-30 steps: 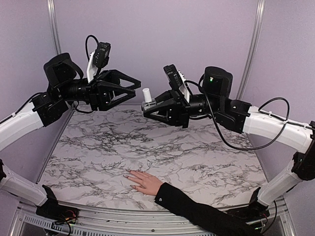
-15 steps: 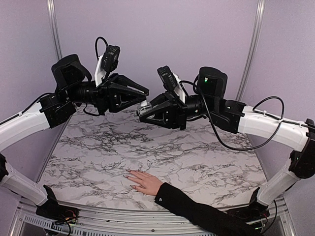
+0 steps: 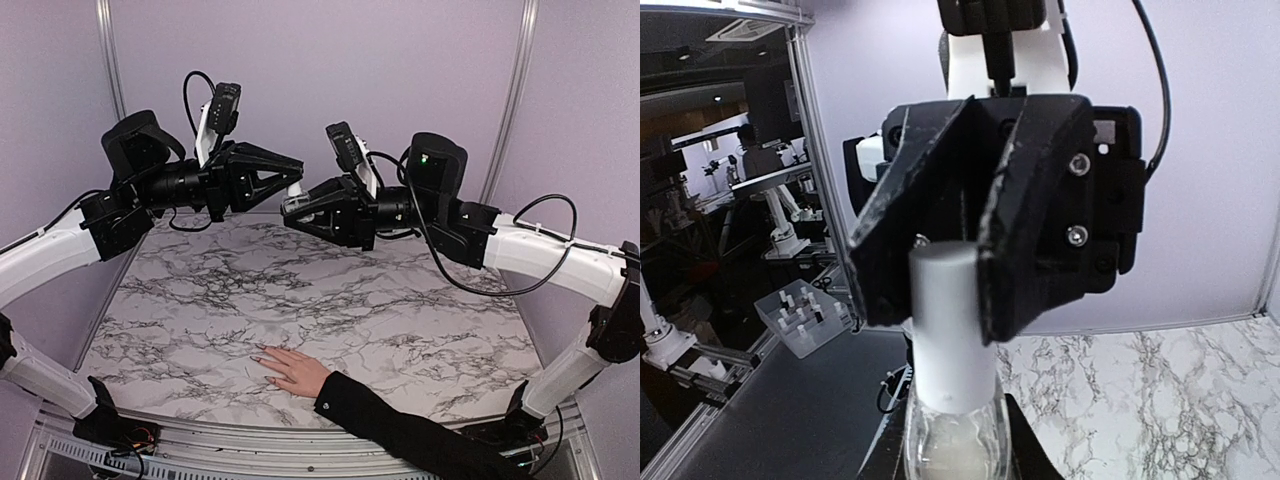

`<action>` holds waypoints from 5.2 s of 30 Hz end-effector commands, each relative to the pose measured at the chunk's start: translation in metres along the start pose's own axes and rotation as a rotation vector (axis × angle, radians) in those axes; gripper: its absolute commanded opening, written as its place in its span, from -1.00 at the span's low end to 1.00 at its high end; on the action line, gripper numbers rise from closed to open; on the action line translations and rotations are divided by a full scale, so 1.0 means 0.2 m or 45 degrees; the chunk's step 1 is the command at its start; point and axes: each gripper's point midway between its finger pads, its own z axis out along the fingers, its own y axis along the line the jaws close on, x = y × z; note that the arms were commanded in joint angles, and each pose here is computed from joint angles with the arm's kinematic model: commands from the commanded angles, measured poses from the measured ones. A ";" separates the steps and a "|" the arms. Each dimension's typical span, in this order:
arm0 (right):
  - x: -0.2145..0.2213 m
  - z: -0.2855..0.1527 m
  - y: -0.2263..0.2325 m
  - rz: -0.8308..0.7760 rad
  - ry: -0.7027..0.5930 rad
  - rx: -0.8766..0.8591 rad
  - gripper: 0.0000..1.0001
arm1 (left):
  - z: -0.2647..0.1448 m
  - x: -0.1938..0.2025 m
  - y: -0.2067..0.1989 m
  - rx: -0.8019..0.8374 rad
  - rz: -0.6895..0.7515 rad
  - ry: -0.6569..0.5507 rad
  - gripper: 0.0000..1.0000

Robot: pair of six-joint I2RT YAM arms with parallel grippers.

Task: Paint the nails
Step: Unscrew the nail polish bottle.

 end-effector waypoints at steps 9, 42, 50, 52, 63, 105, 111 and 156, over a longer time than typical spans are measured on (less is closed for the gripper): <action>-0.10 -0.08 -0.32 -0.111 -0.030 0.477 -1.00 | 0.00 0.07 0.20 -0.285 -0.074 0.030 -1.00; 0.09 -0.32 -1.02 -0.282 0.015 1.517 -1.00 | 0.01 0.47 0.89 -1.173 -0.321 0.065 -1.00; 0.11 -0.33 -1.02 -0.273 0.027 1.510 -1.00 | -0.04 0.47 0.91 -1.226 -0.304 0.090 -1.00; 0.10 -0.33 -1.00 -0.274 0.029 1.479 -1.00 | -0.05 0.44 0.89 -1.189 -0.303 0.087 -0.97; 0.12 -0.24 -0.76 -0.286 0.044 1.102 -1.00 | -0.18 0.17 0.72 -0.879 -0.226 0.036 0.00; 0.04 0.01 -0.08 -0.025 -0.006 -0.102 -1.00 | -0.07 0.14 0.10 0.080 0.006 0.144 -0.88; 0.01 0.01 -0.17 -0.042 -0.023 0.039 -1.00 | -0.04 0.16 0.18 -0.038 -0.031 0.140 -1.00; 0.02 -0.26 -1.07 -0.191 0.012 1.649 -1.00 | -0.01 0.32 0.93 -1.288 -0.092 0.079 -1.00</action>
